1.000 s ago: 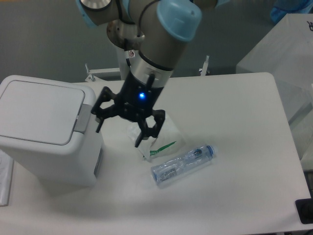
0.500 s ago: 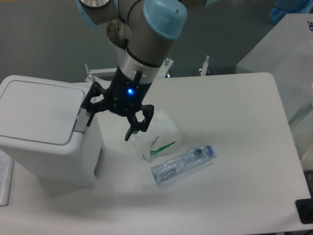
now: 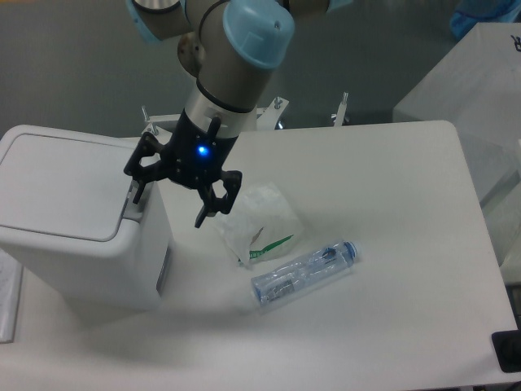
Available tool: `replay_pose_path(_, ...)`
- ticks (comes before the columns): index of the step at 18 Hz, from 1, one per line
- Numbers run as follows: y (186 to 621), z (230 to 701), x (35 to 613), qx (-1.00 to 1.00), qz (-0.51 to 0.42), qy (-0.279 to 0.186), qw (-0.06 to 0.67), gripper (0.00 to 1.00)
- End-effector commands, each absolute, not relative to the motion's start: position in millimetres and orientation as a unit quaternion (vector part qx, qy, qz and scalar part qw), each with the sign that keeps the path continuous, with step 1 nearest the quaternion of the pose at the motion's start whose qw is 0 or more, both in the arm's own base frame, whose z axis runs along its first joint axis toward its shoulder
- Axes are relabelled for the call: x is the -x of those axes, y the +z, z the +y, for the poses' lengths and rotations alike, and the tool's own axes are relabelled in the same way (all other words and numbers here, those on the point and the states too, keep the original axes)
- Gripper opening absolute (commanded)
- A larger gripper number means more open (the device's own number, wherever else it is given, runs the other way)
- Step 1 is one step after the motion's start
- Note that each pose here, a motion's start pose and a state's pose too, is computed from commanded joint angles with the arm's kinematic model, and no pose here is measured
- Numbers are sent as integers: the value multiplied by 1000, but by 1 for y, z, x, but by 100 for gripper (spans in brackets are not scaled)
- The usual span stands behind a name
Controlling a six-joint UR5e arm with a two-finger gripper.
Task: Open the trash can
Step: 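Lower the gripper fingers onto the trash can lid's front edge, then push the lid edge so the flip lid swings open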
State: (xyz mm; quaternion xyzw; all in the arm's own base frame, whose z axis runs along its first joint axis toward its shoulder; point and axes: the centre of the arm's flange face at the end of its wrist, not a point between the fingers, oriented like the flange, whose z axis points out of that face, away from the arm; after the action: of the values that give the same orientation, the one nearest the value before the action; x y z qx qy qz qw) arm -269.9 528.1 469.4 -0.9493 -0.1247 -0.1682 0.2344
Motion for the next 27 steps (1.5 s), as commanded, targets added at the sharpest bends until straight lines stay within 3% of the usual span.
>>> replay_pose_path(27,468,526,276,957,-124,-126,232,100)
